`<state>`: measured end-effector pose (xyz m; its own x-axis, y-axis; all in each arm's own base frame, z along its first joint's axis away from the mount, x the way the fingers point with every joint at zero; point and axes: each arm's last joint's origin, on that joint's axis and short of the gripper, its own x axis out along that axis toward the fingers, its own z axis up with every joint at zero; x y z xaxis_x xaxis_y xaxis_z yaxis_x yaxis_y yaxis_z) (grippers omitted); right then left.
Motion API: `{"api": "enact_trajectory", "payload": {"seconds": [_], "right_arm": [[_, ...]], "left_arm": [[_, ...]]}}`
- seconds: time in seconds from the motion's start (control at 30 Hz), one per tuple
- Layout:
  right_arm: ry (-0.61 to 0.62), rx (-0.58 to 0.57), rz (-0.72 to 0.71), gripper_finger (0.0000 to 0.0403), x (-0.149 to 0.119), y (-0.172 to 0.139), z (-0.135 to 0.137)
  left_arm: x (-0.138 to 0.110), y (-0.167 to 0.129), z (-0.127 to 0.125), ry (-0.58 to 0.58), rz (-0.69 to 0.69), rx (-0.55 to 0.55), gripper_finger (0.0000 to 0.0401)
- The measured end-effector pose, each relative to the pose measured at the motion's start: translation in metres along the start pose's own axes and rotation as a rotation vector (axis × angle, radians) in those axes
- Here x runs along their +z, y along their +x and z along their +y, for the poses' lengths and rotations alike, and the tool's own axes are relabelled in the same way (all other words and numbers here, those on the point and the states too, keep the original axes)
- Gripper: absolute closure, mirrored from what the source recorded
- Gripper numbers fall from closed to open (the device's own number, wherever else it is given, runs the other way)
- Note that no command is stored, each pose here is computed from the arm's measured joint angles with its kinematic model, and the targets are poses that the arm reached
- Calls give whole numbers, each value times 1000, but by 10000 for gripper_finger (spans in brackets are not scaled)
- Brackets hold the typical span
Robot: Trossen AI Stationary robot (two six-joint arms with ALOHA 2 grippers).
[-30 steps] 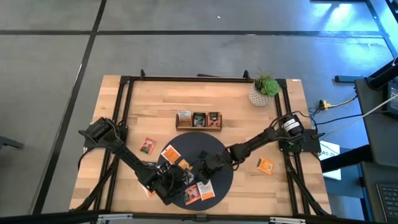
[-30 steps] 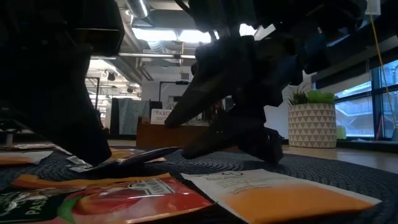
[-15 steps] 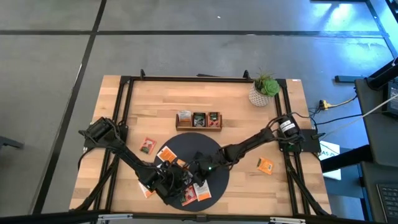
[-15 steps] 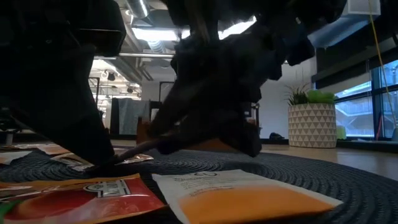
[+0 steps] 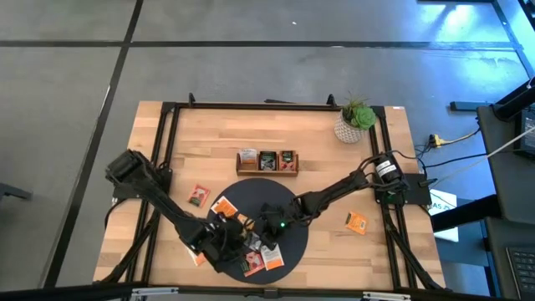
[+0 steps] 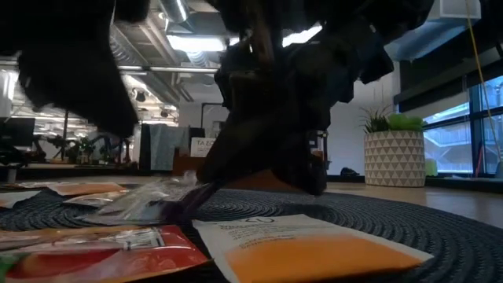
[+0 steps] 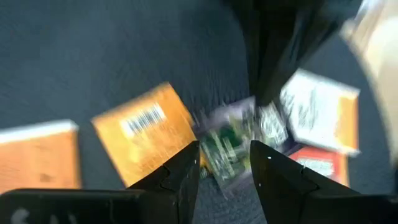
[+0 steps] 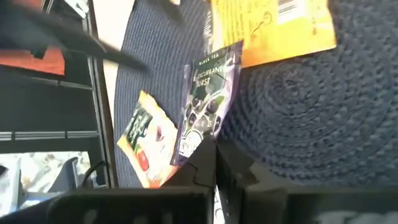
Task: Pick & Place Tea
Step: Put the violet tea bag into the middle of the wooden organizer
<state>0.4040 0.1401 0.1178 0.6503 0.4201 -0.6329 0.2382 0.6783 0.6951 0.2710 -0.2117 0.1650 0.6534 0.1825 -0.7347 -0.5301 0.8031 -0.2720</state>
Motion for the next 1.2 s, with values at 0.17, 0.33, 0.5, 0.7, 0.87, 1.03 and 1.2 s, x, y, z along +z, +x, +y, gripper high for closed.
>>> {"api": "enact_trajectory", "payload": {"seconds": [0.17,0.33,0.5,0.7,0.87,1.03,1.2], "right_arm": [[-95,48,-52,396,12,-22,19],[-226,-14,-165,399,23,-68,43],[-285,-106,-287,398,17,-132,58],[-329,-136,-651,398,-13,-206,79],[-422,-61,-983,398,-29,-225,100],[-537,11,-1113,398,-27,-215,113],[-678,75,-1135,398,-20,-204,131]], "left_arm": [[21,-46,8,-41,-153,10,265],[37,-76,11,-103,-298,-41,265],[50,-89,10,-121,-388,-75,265],[60,-93,3,-118,-523,-80,265],[80,-97,-7,-110,-666,-81,265],[104,-100,-19,58,-711,-191,265],[118,-97,-20,149,-726,-253,265]]}}
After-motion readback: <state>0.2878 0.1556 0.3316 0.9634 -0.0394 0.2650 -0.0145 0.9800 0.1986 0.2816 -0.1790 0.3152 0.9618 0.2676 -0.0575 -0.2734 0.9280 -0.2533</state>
